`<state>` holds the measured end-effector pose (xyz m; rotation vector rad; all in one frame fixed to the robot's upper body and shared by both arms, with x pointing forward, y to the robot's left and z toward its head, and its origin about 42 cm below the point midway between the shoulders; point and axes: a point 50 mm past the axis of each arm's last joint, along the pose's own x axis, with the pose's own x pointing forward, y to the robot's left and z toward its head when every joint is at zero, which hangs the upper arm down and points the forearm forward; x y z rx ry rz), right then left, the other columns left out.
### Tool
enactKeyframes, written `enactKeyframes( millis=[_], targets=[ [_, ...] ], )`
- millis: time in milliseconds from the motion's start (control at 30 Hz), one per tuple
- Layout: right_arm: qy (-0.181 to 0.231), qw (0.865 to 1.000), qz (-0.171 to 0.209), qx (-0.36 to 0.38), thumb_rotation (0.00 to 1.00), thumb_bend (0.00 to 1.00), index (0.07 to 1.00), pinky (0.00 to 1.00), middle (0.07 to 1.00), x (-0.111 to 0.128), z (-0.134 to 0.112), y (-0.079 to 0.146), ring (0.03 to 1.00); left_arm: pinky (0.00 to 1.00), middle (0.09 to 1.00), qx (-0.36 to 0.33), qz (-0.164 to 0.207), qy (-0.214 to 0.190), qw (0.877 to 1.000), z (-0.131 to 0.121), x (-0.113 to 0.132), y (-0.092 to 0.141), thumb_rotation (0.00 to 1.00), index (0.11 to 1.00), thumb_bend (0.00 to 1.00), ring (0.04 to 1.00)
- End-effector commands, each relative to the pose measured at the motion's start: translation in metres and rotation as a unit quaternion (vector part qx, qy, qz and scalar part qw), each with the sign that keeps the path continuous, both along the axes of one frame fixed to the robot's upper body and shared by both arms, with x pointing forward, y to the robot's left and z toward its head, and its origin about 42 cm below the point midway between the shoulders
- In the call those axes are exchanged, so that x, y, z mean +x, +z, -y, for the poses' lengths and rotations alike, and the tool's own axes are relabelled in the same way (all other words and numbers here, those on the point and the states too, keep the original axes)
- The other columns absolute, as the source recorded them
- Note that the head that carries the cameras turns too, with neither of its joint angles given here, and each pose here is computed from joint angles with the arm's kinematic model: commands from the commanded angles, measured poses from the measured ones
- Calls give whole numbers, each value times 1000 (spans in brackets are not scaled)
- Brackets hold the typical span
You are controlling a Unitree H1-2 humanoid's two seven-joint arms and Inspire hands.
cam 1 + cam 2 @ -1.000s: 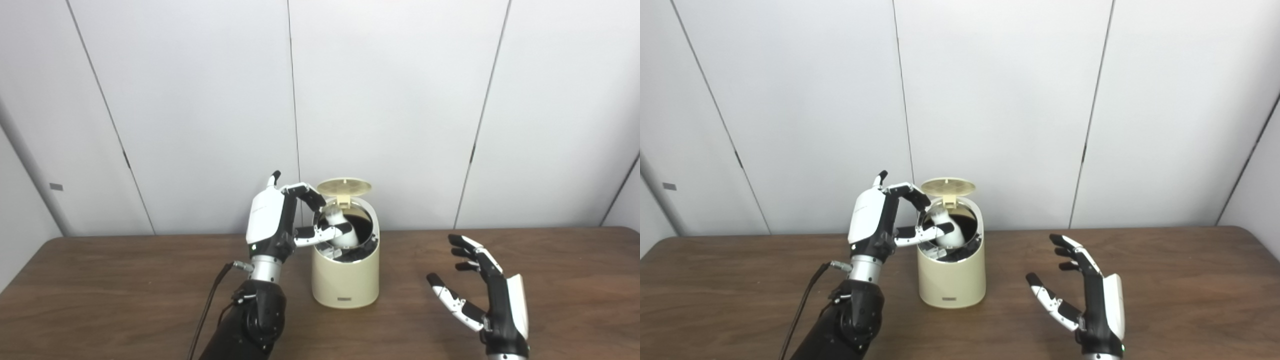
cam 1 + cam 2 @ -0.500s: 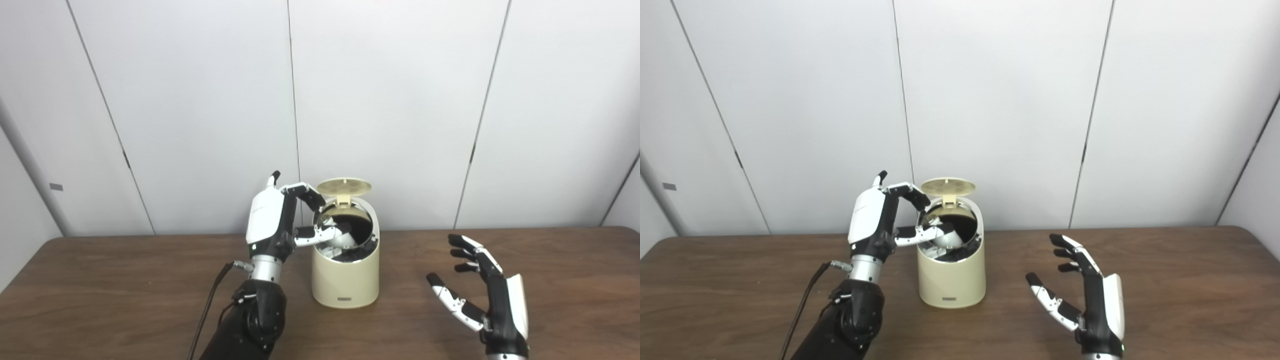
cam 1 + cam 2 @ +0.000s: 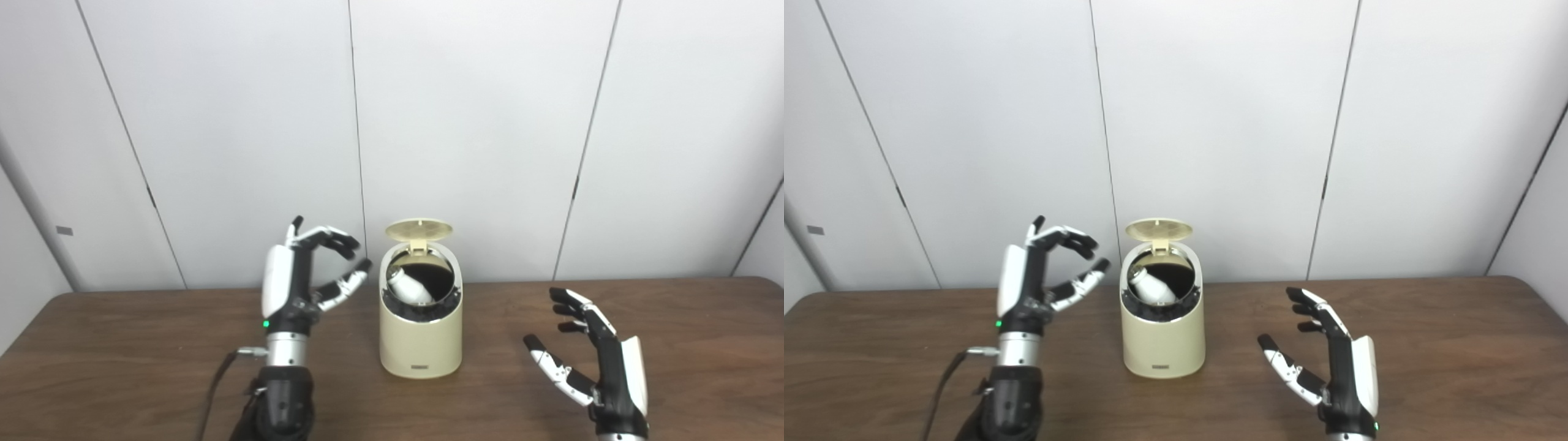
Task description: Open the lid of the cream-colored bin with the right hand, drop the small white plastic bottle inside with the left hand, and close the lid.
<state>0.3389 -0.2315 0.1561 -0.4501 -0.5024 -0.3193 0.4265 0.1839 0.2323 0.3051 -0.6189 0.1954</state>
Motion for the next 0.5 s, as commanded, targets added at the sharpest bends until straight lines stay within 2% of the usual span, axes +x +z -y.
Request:
enactKeyframes(
  millis=[0,33,133,233,300,333,467],
  targets=[
    [7,999,43,-1,289,313,740,593,750,8,1,18,716,822,502,-51,37,-23,998,-4,-5,21,0,460,522,683],
    [7,999,42,-2,313,316,742,603,752,9,2,17,719,753,492,-67,48,-23,996,-12,-10,20,0,471,523,695],
    [9,999,37,-1,335,315,742,625,762,9,3,17,734,731,479,-94,79,-10,992,-31,-20,16,0,486,524,701],
    [13,999,36,-2,364,328,745,645,772,8,3,17,747,720,472,-122,93,-1,988,-49,-31,10,0,497,524,691],
    [15,999,36,-4,355,325,750,650,774,9,3,16,752,717,472,-132,96,-5,987,-59,-38,6,0,498,524,677],
    [15,999,37,-6,326,320,751,632,769,9,3,16,743,684,478,-133,94,-7,987,-63,-42,2,0,491,524,668],
    [16,999,38,-5,286,323,749,640,769,11,7,13,742,657,483,-126,71,-5,989,-77,-55,-17,0,488,522,644]
  ],
)
